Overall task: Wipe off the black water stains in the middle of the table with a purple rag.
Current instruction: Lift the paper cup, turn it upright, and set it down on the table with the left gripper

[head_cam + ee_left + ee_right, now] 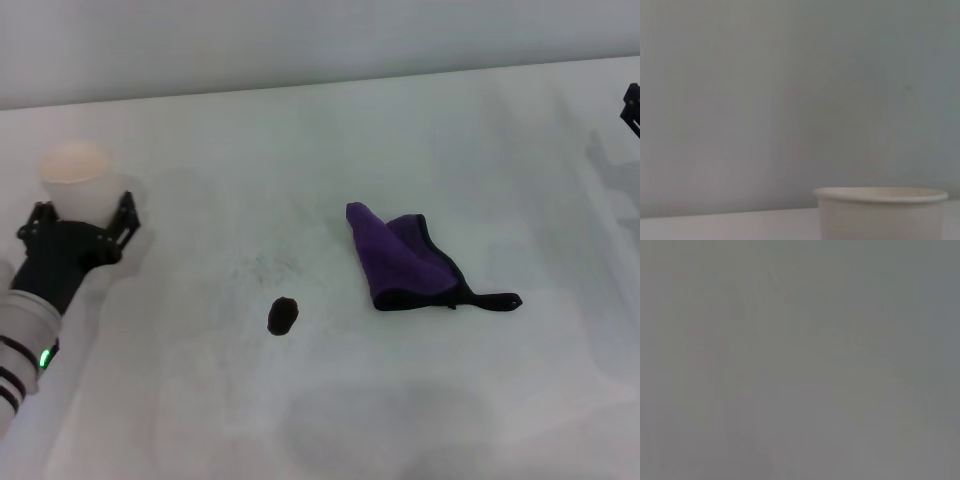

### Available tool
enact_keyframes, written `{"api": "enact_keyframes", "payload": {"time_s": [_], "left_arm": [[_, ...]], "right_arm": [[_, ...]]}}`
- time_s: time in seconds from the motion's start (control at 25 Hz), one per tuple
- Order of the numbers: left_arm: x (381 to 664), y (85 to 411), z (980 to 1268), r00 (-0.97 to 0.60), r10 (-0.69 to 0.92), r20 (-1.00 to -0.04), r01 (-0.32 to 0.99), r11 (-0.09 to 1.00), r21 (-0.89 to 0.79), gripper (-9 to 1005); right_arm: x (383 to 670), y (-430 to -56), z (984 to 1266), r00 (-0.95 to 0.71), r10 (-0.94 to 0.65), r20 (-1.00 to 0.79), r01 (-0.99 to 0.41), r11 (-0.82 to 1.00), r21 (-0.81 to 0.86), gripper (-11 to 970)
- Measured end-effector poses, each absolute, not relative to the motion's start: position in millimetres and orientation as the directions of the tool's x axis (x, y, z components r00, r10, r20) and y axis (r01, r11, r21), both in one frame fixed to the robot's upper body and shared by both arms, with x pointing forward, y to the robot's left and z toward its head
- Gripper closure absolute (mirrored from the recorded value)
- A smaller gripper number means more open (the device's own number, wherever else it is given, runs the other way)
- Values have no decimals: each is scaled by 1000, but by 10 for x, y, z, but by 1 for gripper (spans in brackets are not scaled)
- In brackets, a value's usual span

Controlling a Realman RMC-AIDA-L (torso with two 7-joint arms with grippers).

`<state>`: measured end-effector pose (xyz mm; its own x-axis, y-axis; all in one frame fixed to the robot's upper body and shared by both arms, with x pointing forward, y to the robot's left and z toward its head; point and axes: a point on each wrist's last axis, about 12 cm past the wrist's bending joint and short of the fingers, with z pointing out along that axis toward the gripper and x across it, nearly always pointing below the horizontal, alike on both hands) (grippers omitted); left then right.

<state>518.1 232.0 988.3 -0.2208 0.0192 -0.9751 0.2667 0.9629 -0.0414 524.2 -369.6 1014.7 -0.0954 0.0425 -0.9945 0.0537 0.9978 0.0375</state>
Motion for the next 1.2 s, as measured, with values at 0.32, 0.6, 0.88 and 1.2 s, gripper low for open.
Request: {"api": "enact_keyframes", "payload": {"time_s": [0.32, 0.6, 0.88, 1.2], "left_arm": [[5164, 2298, 9854, -225, 90, -970, 301, 953, 18, 217], [5145, 2319, 9774, -291, 115, -950, 300, 954, 24, 216], [5088, 2309, 9725, -321, 109, -941, 294, 956, 10, 217], [5018, 2264, 9724, -310, 96, -946, 311, 950, -5, 190]], "right_arm": [[5257, -3659, 10147, -95, 45, -995, 43, 998, 41, 103], [5264, -3640, 10143, -93, 59, -994, 49, 997, 55, 103], [5303, -3647, 10175, -83, 55, -995, 48, 998, 51, 103], [5317, -3651, 10188, -78, 52, -996, 48, 998, 49, 104]]}}
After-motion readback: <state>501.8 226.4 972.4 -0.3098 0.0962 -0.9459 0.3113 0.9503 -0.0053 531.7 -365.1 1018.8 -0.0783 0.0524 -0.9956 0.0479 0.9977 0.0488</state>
